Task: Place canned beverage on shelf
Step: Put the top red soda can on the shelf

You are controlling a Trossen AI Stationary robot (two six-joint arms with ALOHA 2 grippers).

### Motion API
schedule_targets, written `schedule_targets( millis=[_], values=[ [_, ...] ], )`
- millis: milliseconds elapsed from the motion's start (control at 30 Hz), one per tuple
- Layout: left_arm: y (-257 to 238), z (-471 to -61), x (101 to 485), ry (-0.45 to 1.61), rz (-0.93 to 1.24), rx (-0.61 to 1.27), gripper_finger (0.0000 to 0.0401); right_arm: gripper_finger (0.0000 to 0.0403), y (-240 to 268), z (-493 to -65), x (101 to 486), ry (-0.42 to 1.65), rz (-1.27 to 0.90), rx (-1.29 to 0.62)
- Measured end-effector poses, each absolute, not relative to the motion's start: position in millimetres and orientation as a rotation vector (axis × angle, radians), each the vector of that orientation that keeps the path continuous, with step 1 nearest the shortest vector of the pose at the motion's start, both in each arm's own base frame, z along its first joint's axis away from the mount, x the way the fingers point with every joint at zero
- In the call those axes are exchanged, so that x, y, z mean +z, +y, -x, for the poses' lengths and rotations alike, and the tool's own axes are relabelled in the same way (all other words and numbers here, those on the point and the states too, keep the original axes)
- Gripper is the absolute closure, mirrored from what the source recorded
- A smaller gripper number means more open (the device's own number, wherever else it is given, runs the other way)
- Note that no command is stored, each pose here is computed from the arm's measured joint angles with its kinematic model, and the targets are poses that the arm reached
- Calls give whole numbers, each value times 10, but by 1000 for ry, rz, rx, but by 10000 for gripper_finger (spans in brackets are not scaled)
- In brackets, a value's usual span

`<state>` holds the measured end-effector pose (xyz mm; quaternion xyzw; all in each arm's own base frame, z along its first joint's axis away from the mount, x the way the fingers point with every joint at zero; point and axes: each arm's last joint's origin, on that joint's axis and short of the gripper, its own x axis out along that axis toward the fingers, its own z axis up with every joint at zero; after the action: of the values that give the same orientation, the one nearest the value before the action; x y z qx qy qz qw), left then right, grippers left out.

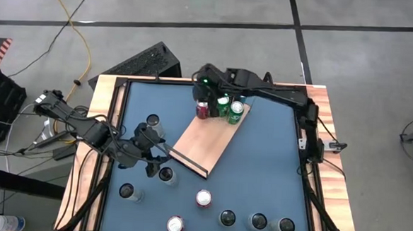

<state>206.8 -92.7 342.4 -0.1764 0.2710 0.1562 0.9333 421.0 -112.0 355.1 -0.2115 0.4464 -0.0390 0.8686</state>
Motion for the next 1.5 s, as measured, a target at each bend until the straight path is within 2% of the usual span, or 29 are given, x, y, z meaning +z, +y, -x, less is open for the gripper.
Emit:
schedule_targets(
  millis=[233, 400, 800, 1233, 1500],
  values=[
    [-984, -2109, 3320, 509, 436, 308, 71, 403, -1332, -4471, 3286, 914, 411, -55],
    [-998, -2102, 3318, 505, 465, 311, 71, 403, -1421, -4570, 3101, 990, 400, -26],
    [-993, -2101, 3321, 496, 442, 322, 71, 403, -1441, -4530, 3089, 1068, 424, -3],
    [-998, -2109, 3333, 483, 452, 316, 71, 403, -1404, -4553, 3123, 1052, 483, -11],
    [-1010, -2108, 3337, 480, 456, 309, 71, 403, -1547, -4524, 3116, 1051, 484, -37]
  ],
)
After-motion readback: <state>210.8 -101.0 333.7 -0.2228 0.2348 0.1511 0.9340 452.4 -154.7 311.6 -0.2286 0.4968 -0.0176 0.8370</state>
